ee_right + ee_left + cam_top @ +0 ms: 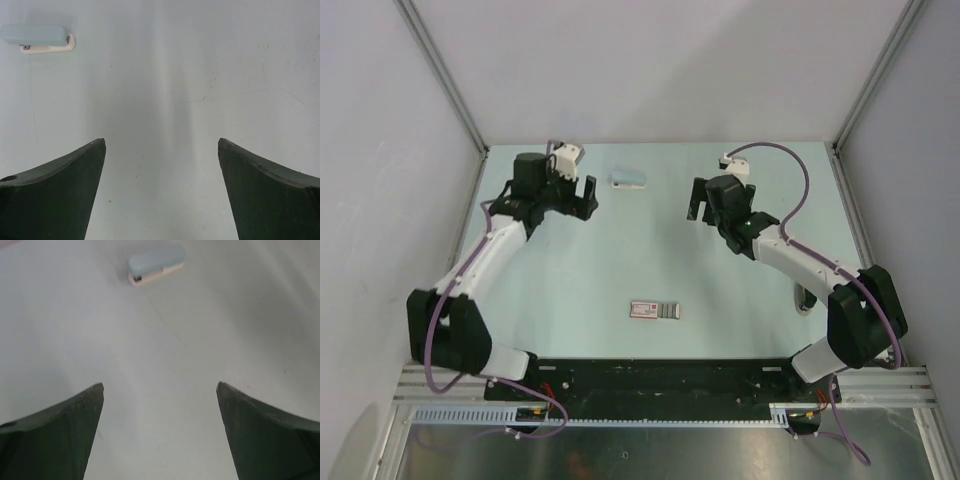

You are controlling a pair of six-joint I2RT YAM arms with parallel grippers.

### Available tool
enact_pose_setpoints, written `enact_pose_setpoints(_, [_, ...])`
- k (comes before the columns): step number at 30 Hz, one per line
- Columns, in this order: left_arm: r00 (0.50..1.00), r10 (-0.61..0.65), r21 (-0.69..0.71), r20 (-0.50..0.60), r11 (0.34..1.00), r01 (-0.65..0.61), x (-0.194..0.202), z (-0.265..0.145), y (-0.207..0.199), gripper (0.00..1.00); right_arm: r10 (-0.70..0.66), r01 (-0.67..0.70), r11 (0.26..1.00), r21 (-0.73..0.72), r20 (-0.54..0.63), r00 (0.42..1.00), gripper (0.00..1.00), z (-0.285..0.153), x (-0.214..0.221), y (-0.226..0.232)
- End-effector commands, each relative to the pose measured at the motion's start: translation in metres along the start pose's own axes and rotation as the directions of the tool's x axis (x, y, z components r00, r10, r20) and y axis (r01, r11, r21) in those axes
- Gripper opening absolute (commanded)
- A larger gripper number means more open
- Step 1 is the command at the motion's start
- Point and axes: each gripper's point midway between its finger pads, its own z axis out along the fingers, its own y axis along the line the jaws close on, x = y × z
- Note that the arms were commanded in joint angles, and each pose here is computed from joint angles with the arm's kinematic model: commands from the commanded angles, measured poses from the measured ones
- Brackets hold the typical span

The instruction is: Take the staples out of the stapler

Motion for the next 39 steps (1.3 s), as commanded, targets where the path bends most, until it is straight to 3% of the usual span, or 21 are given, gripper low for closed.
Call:
enact_pose_setpoints(1, [0.997,0.078,0.024,0.016,0.997,-0.079,-0.032,0.032,-0.002,0.99,-0.004,0.003,1.000,0.015,0.037,0.999,0.99,-0.006,-0.016,0.007])
enact_pose_setpoints(8, [0.979,0.205,0.075,0.006,0.976,-0.205,-0.057,0.109,0.005,0.99,-0.062,0.063,0.998,-0.022,0.059,0.996,0.99,-0.020,-0.007,0.014])
enact_pose_setpoints(19, [0.945,0.327,0.097,-0.004,0.941,-0.325,-0.059,0.211,0.009,0.99,-0.035,0.050,0.979,-0.197,0.081,0.996,0.99,-0.047,0.007,0.025])
enact_pose_setpoints(34, [0.940,0.338,0.129,-0.043,0.935,-0.330,-0.032,0.268,0.010,1.00,-0.005,0.020,0.955,-0.294,0.052,0.999,0.99,-0.062,0.013,0.036])
enact_pose_setpoints(39, [0.937,0.343,0.173,-0.066,0.929,-0.328,-0.018,0.266,0.005,0.92,0.007,0.017,0.952,-0.307,0.076,0.997,0.99,-0.069,0.003,0.036])
